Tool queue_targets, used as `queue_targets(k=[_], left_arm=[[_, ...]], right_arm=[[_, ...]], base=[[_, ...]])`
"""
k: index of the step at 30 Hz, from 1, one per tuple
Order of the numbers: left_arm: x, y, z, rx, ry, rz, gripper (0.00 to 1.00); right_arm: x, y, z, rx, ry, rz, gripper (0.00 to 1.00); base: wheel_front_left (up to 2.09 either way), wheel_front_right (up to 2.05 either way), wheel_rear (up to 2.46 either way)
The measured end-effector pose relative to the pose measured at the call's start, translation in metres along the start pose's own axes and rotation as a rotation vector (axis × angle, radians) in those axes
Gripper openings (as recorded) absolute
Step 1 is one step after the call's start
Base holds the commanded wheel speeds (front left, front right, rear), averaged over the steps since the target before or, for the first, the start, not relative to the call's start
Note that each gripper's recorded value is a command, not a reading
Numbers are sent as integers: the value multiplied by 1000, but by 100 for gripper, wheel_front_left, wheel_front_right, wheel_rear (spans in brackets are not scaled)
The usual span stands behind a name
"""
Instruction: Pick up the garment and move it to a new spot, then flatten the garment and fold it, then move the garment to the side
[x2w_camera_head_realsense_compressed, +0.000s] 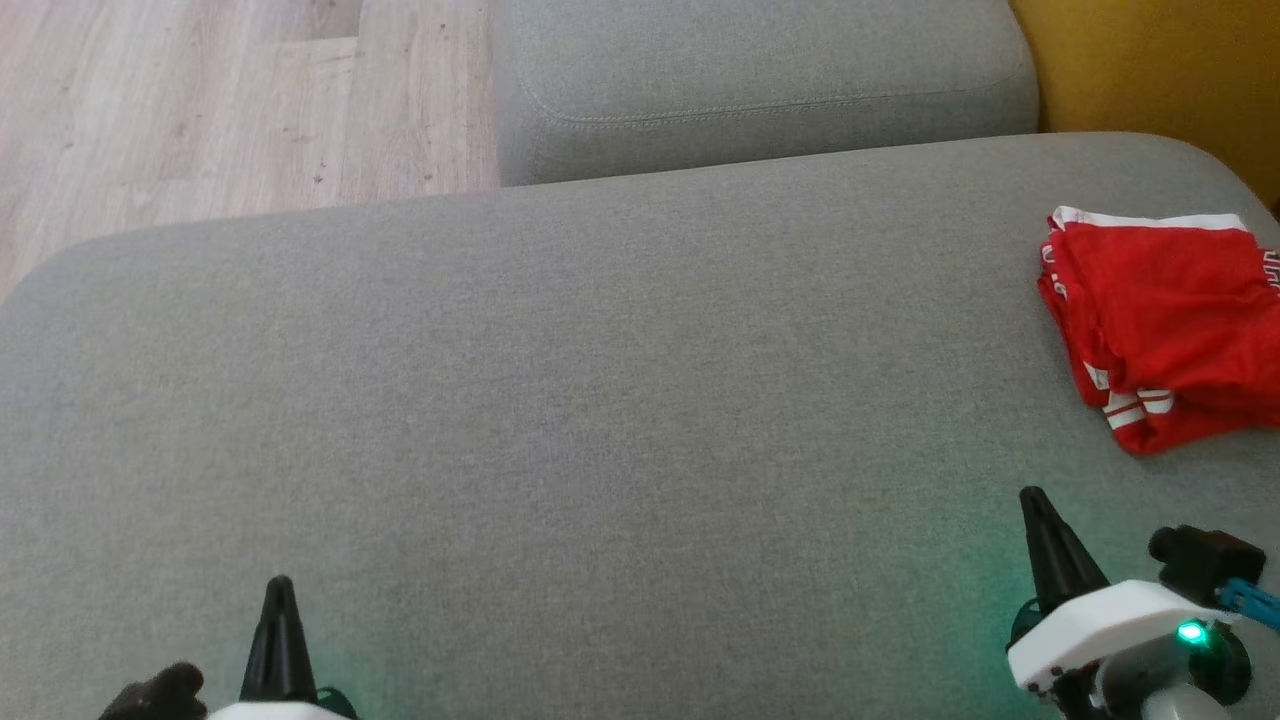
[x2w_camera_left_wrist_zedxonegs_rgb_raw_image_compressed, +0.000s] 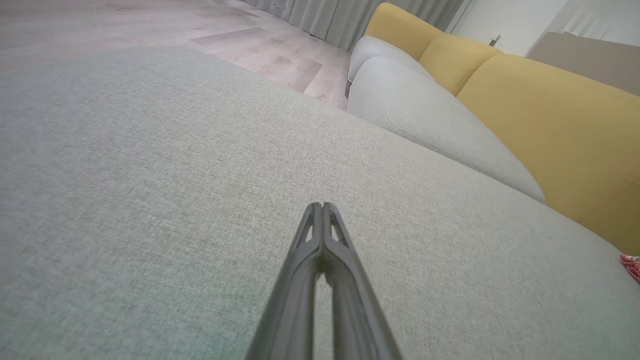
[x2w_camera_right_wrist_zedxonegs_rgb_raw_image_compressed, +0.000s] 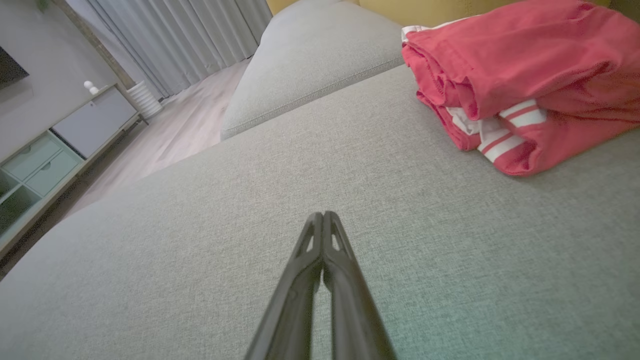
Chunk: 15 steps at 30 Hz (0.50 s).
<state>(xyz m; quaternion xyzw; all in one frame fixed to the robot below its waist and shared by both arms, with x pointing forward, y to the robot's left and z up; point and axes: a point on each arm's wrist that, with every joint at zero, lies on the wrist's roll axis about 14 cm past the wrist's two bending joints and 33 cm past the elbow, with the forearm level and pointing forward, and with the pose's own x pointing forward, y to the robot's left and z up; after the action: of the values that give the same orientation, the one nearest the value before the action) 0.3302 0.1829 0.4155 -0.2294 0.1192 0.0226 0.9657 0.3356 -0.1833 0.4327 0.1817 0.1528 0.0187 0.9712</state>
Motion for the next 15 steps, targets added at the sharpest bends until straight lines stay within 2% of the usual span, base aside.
queue_targets(k=[15], left_arm=[[3, 3, 6, -159, -4, 23, 0]], right_arm=[[5, 2, 10, 180, -37, 5, 0]], base=[[0, 0, 0]])
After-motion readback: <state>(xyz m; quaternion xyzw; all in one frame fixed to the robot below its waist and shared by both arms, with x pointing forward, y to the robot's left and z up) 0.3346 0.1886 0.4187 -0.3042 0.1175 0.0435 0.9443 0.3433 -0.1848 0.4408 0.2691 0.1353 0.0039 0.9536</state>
